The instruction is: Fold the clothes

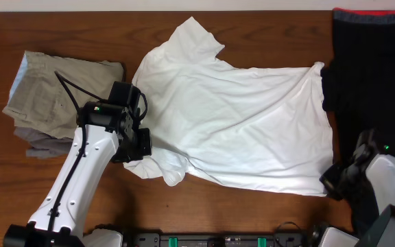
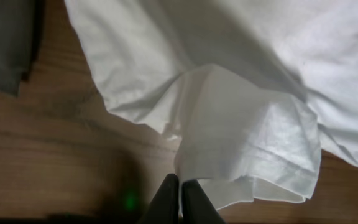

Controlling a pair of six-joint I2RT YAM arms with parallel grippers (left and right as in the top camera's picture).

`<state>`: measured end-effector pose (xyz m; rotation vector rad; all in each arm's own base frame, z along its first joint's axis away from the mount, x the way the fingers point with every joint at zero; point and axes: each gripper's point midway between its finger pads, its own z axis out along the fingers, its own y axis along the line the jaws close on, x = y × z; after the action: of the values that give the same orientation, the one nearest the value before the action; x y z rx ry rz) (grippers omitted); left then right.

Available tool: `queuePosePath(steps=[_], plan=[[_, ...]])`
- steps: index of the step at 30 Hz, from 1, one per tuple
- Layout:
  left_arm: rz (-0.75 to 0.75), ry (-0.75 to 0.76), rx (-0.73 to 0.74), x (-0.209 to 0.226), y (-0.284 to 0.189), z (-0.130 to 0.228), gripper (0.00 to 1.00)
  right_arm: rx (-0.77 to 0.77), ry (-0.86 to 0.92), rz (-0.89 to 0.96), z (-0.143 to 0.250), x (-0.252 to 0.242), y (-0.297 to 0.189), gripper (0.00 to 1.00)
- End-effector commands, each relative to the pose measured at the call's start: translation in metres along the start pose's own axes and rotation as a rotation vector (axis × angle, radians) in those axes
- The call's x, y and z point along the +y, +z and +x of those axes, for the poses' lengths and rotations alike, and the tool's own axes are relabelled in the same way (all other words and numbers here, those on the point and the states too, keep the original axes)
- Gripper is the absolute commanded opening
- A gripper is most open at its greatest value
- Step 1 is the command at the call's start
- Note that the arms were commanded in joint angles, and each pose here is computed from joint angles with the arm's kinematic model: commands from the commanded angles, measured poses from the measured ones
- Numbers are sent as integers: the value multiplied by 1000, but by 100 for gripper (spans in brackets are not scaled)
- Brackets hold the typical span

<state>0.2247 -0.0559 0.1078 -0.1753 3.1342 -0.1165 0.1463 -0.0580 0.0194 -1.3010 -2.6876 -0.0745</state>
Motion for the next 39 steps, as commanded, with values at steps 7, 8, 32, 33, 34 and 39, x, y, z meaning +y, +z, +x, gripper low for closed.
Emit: queuePosePath(steps=[7,8,32,33,34,39], plan=[[-24,-7,-85,6,-50,1,6,-286,-70,-121,-29,17,-113,1],[-36,-7,-94,9,-55,2,6,-307,-74,-118,-29,16,-121,1],[-90,129,-399,6,-85,-69,6,-437,-245,-374,-88,87,-143,1],[-96,151,-394,5,-81,-74,6,-437,-250,-387,-93,92,-140,1],[-101,171,-389,4,-77,-79,6,-436,-253,-399,-97,96,-139,1],[-128,185,-373,1,-54,-104,6,-445,-290,-485,-118,124,-131,1]])
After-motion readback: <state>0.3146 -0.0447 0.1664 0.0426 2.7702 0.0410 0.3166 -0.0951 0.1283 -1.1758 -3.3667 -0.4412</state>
